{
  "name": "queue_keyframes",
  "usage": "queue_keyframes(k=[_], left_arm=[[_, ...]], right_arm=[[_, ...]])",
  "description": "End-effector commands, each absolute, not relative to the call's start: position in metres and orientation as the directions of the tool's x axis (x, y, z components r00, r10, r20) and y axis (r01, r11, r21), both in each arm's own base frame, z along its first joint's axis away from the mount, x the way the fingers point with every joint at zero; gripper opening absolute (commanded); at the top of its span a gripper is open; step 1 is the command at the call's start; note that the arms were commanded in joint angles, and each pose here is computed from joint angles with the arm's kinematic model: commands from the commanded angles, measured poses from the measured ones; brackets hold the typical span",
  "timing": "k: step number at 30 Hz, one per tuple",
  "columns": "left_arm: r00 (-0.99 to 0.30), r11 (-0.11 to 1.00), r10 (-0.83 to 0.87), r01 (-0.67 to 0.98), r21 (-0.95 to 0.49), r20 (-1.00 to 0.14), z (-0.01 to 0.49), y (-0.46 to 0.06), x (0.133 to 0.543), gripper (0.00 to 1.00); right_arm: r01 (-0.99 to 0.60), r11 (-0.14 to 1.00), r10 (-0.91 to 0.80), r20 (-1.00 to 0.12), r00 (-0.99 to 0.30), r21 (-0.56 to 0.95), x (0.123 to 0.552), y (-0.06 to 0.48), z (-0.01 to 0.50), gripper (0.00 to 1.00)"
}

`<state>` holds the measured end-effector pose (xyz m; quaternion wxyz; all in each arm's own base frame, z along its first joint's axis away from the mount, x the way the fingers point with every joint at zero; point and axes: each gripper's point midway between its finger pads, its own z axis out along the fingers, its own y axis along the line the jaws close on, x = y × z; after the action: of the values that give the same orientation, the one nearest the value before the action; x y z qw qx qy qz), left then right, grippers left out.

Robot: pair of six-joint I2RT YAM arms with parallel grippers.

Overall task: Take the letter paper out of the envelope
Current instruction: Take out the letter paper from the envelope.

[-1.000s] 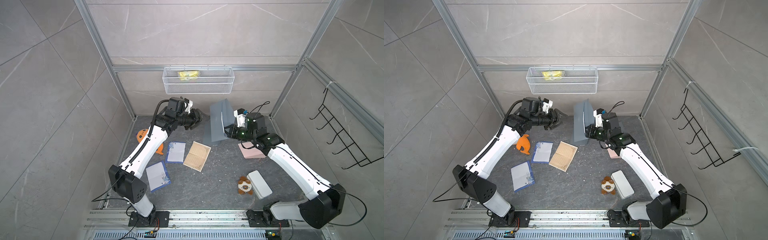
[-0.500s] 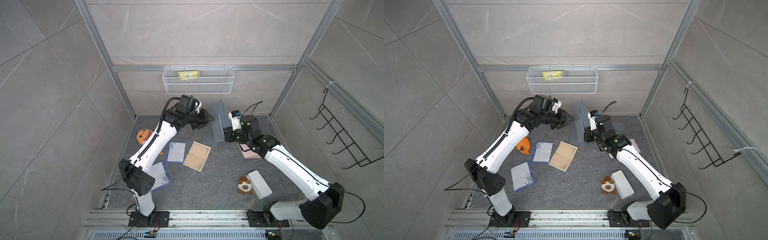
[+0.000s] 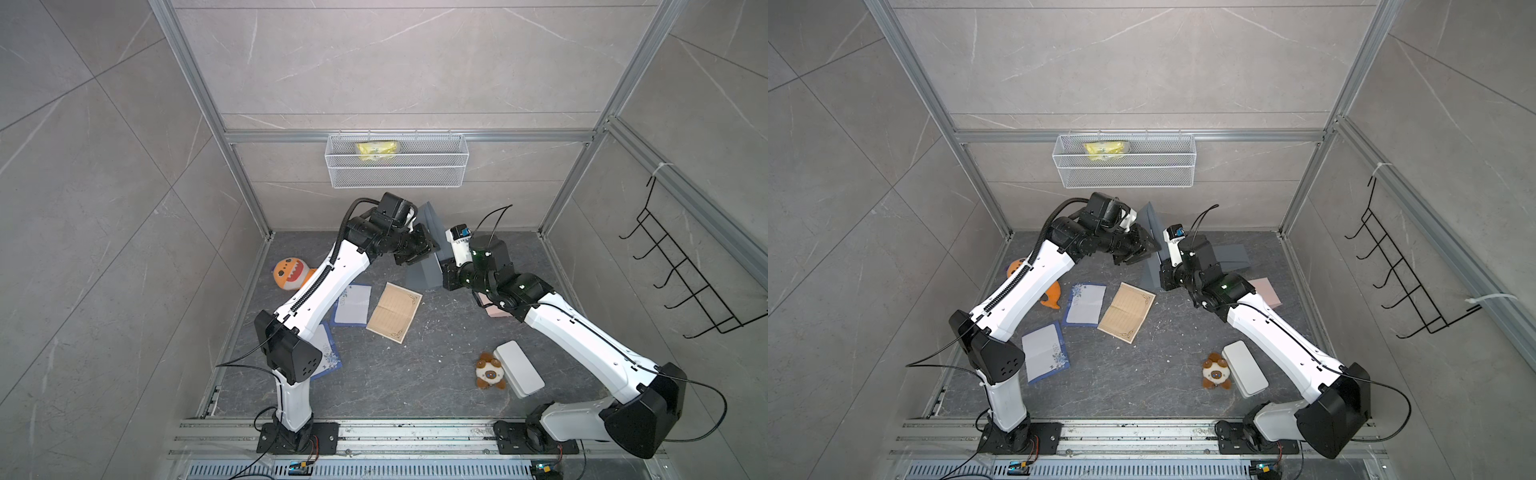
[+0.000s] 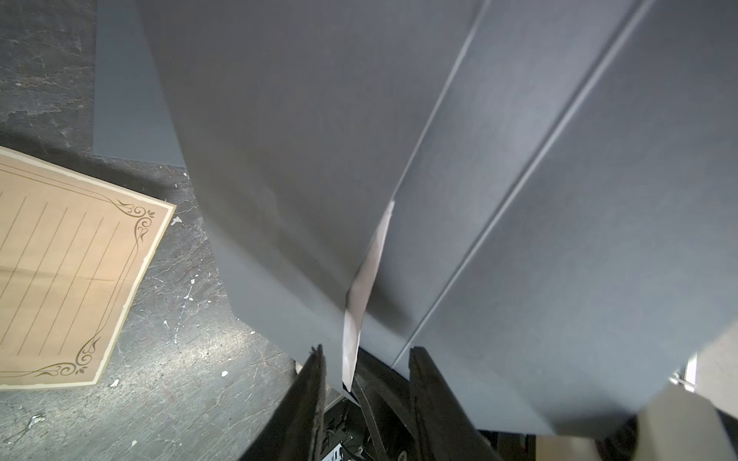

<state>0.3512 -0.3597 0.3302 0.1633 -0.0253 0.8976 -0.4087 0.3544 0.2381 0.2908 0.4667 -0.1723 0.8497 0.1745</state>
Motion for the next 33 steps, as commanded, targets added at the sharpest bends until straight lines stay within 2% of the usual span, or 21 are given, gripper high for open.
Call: queue_keyframes(k=[1,17,21,26,33], left_arm=[[-0.945,0.682,-0.179,0.083,-0.727,-0.276,0.333,-0.357,0.348,0.34],[-0.953,0.704,-0.156,0.078,-0.706,-0.261,0.320,-0.358,0.349,0.27],[-0.954,0.708,-0.151,0.077,-0.702,-0.258,0.317,-0.358,0.350,0.21],[-0.954,0.708,-0.151,0.079,-0.702,-0.260,0.317,-0.359,0.350,0.19],[-0.953,0.708,-0.151,0.081,-0.701,-0.263,0.318,-0.359,0.351,0.08]], right_arm=[[-0.451,0.889,-0.164,-0.864,-0.477,0.080,0.356,0.238,0.295,0.00],[-0.484,0.874,-0.212,-0.867,-0.451,0.038,0.352,0.256,0.299,0.00],[-0.485,0.874,-0.207,-0.869,-0.449,0.042,0.351,0.257,0.301,0.00],[-0.483,0.875,-0.208,-0.866,-0.455,0.044,0.350,0.256,0.300,0.00],[-0.481,0.875,-0.211,-0.861,-0.463,0.044,0.349,0.255,0.297,0.00]])
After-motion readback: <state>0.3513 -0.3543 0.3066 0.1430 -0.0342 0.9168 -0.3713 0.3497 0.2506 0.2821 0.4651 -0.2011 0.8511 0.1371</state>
